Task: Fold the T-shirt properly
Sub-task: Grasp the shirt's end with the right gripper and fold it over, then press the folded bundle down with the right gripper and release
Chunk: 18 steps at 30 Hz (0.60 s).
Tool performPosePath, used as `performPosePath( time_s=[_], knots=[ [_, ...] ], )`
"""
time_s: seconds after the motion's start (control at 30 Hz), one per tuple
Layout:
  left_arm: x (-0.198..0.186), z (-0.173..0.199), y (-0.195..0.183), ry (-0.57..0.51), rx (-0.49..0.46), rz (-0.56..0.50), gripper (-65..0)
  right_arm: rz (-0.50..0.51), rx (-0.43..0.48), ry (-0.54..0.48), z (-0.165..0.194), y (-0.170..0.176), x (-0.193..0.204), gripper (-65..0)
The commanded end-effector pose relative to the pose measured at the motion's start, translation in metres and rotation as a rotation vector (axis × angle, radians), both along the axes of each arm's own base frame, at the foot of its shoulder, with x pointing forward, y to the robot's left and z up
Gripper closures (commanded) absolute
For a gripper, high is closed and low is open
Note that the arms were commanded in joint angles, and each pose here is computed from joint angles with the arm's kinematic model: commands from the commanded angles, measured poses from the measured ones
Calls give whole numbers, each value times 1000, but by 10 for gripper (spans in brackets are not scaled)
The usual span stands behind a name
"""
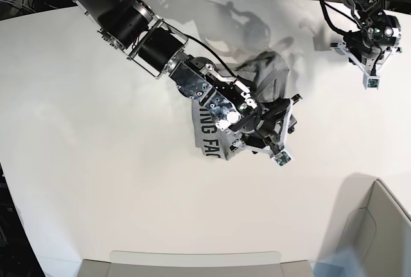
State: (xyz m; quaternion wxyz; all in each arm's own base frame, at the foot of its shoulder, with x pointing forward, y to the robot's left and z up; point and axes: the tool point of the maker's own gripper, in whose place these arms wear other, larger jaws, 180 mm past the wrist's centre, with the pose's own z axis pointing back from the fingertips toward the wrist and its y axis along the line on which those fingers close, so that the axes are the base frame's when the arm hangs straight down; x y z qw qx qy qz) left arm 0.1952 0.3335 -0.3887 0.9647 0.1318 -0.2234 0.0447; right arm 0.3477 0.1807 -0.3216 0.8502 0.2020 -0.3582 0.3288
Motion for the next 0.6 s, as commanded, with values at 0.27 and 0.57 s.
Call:
performPosePath(
  time_s=[0.27,0.57],
  knots=[
    [8,10,4,-33,21,-4,-121,14,253,-199,107,2,-2,-235],
    [8,9,4,-34,18,-4,-121,-240,270,-55,99,-87,20,0]
  ],
)
